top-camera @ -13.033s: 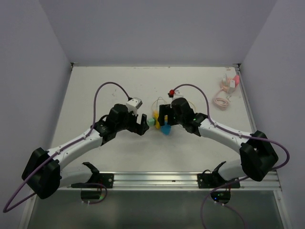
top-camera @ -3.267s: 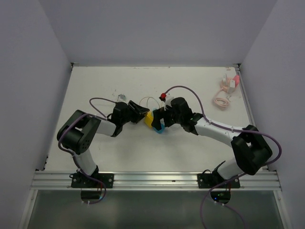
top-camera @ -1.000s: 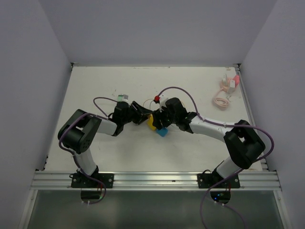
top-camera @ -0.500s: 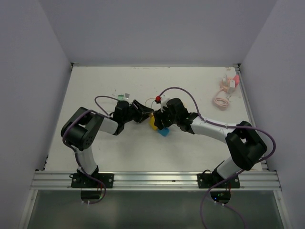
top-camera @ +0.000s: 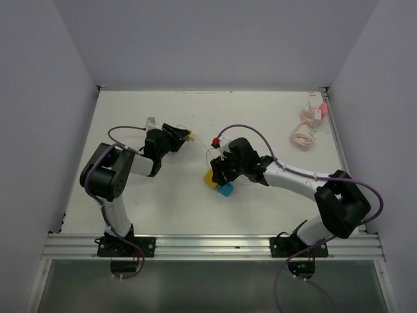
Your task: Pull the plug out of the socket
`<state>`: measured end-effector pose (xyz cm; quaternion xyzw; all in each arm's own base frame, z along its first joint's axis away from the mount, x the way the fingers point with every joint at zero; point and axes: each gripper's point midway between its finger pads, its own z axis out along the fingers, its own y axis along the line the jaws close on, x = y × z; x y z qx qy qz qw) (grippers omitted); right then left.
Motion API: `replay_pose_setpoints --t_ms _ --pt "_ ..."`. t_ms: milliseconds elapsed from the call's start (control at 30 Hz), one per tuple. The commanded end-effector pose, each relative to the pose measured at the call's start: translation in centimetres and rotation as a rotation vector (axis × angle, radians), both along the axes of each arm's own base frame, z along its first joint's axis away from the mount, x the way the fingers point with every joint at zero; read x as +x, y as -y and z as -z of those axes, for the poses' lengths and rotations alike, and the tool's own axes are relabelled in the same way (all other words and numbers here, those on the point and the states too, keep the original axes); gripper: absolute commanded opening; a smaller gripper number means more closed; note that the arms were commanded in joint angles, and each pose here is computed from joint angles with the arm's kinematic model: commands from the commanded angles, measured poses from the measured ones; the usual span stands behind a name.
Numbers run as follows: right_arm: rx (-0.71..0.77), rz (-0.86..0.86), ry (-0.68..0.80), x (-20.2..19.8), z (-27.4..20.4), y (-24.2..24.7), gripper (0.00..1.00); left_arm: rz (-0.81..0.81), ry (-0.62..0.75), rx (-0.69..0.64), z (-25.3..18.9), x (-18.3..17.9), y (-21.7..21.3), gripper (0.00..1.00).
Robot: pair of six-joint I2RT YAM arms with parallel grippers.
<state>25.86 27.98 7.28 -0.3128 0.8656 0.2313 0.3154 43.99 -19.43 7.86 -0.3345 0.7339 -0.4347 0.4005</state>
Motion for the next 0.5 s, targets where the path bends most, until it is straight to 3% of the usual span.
replay_pose_setpoints --t_ms 0,200,233,467 --pt "-0.094 -0.008 -0.104 -2.7 1.9 2.2 0.00 0.025 0.100 0.096 -2.4 2.1 -0.4 0.00" --pt "-0.098 0.007 -0.089 -2.1 0.7 2.1 0.00 0.050 0.015 0.309 -1.3 3.2 -3.3 0.00" --pt "-0.108 0.005 -0.100 -2.3 1.0 2.2 0.00 0.057 -0.067 0.358 0.5 2.8 -4.2 0.00" --pt "-0.103 0.016 -0.112 -1.8 0.1 1.7 0.05 0.172 -0.110 0.670 0.7 4.9 -5.9 0.07"
